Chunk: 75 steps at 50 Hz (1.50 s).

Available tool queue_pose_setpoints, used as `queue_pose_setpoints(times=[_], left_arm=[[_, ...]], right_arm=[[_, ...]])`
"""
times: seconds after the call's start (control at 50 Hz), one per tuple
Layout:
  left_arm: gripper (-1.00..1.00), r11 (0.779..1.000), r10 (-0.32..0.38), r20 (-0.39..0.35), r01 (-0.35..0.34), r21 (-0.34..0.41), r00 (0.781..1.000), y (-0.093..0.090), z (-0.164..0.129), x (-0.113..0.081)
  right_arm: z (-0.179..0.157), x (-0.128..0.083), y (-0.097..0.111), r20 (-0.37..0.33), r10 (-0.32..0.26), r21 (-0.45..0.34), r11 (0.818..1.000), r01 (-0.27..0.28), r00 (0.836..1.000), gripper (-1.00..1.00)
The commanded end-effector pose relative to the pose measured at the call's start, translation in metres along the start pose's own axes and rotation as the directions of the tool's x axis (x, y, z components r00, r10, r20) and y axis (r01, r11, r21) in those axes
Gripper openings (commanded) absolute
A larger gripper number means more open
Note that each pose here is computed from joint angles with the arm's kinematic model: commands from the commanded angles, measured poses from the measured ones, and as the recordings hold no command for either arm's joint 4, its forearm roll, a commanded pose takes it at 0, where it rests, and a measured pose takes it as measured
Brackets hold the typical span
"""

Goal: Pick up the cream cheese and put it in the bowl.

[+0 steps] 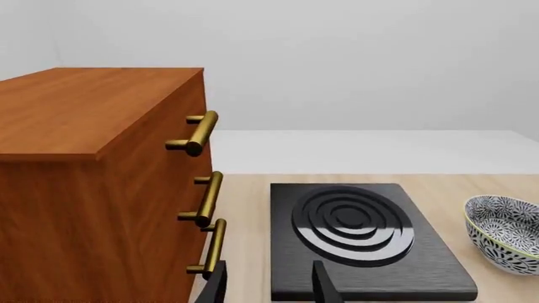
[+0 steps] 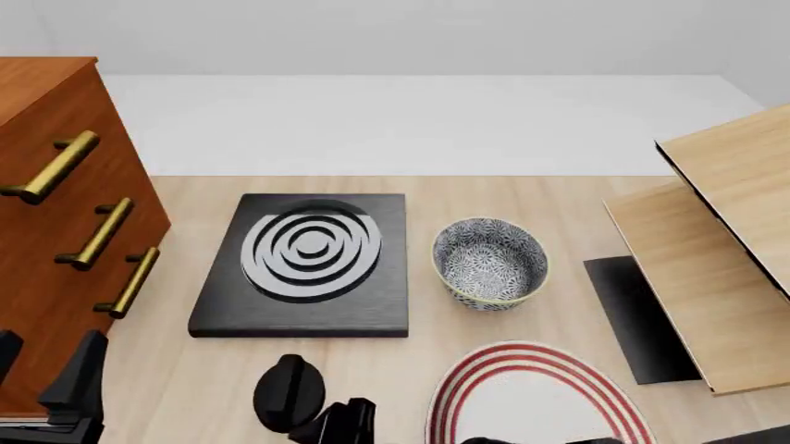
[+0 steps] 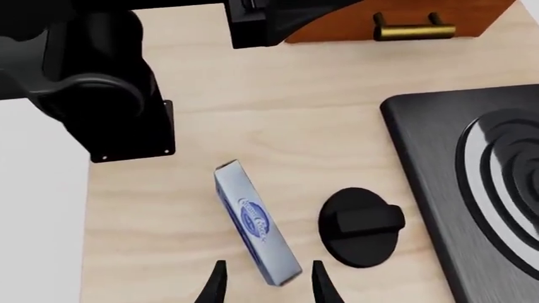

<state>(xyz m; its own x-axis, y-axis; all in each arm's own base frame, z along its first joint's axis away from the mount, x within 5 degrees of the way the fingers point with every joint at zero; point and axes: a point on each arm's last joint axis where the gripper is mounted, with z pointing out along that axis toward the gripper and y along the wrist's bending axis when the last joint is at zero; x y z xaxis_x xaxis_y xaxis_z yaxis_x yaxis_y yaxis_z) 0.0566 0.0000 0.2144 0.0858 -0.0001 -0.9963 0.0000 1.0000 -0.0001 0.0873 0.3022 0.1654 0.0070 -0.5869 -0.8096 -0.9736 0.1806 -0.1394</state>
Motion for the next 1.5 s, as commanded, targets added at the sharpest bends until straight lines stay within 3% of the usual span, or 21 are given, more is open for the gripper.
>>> queue_pose_setpoints(times=[0.02, 1.34, 1.36, 1.5], left_arm=[[1.0, 1.0, 0.0, 0.0, 0.0, 0.0, 1.0, 0.0, 0.0, 0.0], [1.0, 1.0, 0.0, 0.0, 0.0, 0.0, 1.0, 0.0, 0.0, 0.0], [1.0, 1.0, 0.0, 0.0, 0.0, 0.0, 1.0, 0.0, 0.0, 0.0], [1.0, 1.0, 0.0, 0.0, 0.0, 0.0, 1.0, 0.0, 0.0, 0.0]], right_arm=[[0.01, 0.004, 0.0, -0.007, 0.004, 0.0, 1.0, -0.004, 1.0, 1.0], [0.036, 0.022, 0.003, -0.032, 0.044, -0.002, 0.999, -0.044, 0.999, 1.0], [0.035, 0.022, 0.003, -0.031, 0.045, -0.003, 0.999, -0.045, 0.998, -1.0], [0.034, 0.022, 0.004, -0.033, 0.042, -0.004, 0.999, -0.042, 0.999, -1.0]])
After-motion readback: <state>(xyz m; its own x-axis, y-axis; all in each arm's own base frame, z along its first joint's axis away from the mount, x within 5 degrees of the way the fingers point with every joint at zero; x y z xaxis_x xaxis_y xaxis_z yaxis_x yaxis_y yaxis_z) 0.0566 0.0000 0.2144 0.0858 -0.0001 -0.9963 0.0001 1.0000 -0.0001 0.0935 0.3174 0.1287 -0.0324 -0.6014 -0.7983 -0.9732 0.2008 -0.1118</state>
